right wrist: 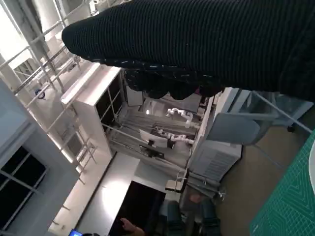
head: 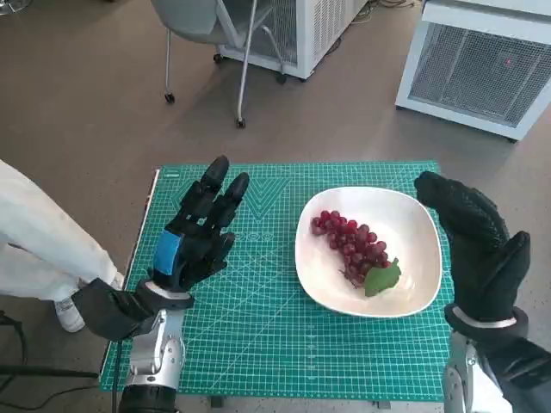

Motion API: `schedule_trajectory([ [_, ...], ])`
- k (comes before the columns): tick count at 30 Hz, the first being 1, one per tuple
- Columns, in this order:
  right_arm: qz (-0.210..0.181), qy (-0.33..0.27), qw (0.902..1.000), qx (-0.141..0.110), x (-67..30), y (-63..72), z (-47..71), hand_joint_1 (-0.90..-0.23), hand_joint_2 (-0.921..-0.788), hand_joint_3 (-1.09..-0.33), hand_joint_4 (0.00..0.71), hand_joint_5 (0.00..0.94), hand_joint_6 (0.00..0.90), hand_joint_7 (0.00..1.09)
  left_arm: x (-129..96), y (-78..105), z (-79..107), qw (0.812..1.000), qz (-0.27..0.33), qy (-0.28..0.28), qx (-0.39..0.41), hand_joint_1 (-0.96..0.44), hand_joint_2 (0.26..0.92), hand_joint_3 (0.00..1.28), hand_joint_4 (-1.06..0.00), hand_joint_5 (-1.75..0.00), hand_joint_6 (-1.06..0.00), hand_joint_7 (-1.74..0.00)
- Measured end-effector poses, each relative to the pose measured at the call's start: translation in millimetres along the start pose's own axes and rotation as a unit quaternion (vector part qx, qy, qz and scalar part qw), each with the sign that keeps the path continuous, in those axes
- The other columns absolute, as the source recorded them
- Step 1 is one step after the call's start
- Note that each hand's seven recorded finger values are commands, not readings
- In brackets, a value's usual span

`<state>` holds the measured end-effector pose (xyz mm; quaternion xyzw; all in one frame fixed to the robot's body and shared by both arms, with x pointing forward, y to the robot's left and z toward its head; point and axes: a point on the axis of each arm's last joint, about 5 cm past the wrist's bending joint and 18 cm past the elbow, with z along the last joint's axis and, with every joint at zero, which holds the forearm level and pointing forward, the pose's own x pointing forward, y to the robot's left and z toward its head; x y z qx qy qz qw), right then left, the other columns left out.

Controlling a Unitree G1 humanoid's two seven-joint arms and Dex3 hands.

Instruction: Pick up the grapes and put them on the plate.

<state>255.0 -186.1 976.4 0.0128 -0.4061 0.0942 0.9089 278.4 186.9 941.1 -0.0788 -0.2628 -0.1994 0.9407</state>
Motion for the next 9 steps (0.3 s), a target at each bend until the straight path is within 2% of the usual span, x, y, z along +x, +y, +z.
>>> schedule_trajectory([
  [4, 0.0, 0.0, 1.0, 0.0, 0.0, -0.2, 0.1, -0.525, -0.921, -0.672, 0.396, 0.002, 0.063, 0.57, -0.1, -0.6, 0.0, 1.0, 0.003, -0.003, 0.001, -0.05, 0.921, 0.38, -0.23, -0.01, -0.31, -0.06],
  [9, 0.001, 0.0, 1.0, -0.001, -0.1, -0.4, 0.2, -0.524, -0.921, -0.672, 0.396, 0.002, 0.064, 0.57, 0.1, -2.2, -0.4, 1.0, 0.006, -0.01, 0.002, 0.03, 0.921, 0.42, -0.25, -0.02, -0.31, -0.05],
])
